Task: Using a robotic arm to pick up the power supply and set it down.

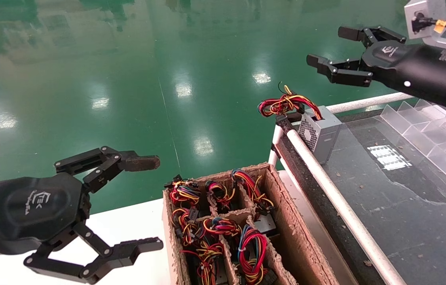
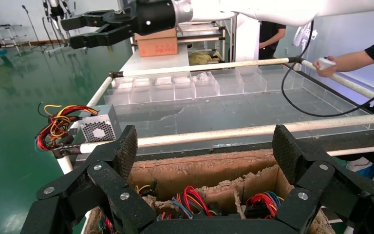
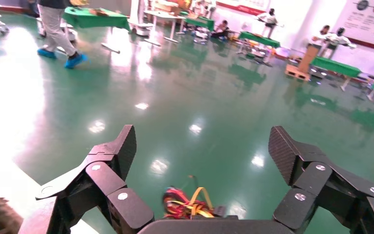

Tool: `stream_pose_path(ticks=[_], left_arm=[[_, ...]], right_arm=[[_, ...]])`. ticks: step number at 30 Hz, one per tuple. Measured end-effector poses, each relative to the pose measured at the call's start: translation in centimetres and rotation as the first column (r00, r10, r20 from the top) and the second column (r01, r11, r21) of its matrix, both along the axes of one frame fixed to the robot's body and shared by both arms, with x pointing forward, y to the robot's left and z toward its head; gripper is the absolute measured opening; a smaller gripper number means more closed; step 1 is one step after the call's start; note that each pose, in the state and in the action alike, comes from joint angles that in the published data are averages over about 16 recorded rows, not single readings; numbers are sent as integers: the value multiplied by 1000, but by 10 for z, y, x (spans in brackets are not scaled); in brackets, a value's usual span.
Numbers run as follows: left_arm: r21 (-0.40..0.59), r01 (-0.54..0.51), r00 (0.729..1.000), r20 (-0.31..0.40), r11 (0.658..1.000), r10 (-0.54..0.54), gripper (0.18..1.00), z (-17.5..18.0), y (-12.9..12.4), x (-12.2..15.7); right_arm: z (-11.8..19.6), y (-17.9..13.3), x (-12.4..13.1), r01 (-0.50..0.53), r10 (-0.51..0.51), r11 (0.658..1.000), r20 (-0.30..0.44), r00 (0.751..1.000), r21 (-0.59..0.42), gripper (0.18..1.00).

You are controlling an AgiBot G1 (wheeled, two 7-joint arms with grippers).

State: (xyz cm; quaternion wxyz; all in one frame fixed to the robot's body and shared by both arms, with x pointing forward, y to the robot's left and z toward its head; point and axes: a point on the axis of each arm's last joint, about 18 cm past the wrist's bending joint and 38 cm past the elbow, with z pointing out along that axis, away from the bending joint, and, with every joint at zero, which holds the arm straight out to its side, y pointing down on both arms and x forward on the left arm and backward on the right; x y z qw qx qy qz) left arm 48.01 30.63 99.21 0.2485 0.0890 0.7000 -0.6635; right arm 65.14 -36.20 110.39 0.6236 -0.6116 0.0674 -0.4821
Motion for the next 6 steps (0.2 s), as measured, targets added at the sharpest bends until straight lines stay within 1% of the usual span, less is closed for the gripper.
stream_pose_path(ticks=[6], left_arm=[[0,0,1000,0,1000,0,1001,0,0,0]], right_arm=[[-6,1,-8,-31,31,1000,2,1000,-1,942]])
